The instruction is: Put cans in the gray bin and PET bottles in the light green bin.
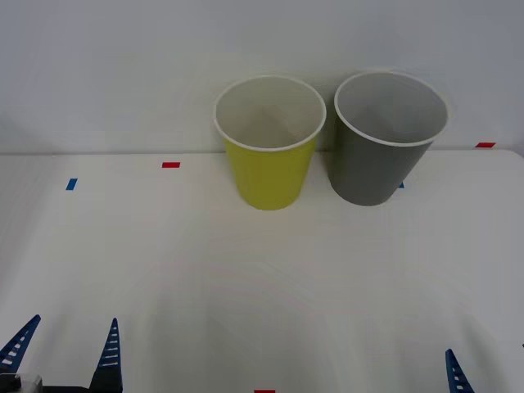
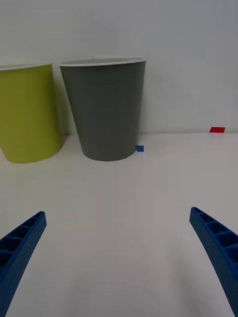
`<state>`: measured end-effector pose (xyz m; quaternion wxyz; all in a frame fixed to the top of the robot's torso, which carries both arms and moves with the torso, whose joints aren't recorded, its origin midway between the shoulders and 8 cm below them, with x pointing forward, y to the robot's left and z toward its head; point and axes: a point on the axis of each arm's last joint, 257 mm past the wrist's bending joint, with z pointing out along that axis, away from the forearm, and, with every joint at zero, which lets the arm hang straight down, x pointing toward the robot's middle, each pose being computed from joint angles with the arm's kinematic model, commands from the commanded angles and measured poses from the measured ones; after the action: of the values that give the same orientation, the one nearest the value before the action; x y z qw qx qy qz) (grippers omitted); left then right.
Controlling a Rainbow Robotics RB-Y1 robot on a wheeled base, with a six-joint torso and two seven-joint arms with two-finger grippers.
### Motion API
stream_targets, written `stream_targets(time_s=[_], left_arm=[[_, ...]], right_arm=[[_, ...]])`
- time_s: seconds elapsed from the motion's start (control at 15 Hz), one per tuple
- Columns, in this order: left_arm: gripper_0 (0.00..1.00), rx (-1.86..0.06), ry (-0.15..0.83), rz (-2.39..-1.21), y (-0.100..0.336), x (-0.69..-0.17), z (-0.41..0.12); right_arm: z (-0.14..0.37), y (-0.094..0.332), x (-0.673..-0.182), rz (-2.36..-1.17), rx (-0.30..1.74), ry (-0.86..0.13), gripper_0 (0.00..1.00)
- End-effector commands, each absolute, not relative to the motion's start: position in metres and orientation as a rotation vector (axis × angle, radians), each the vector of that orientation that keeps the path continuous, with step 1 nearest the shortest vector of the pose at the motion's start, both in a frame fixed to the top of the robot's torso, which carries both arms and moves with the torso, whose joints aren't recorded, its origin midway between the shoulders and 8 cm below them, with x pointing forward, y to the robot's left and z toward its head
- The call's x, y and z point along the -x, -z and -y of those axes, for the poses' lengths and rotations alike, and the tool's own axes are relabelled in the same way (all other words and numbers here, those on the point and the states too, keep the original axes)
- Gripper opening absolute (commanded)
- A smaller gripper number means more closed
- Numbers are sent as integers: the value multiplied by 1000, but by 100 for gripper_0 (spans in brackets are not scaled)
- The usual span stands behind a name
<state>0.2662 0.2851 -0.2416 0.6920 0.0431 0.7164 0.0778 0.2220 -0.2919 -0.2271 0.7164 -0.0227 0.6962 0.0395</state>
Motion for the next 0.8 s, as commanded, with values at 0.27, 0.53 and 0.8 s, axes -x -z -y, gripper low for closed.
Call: stream_targets(time_s=[0.27, 0.53, 0.8], left_arm=[[100, -96, -174, -1601, 242, -266, -285], [100, -96, -174, -1601, 242, -266, -285], [100, -96, -174, -1601, 242, -266, -285]], right_arm=[[292, 227, -222, -1541, 51, -88, 100], [292, 227, -222, -1541, 51, -88, 100], [292, 227, -222, -1541, 51, -88, 100]])
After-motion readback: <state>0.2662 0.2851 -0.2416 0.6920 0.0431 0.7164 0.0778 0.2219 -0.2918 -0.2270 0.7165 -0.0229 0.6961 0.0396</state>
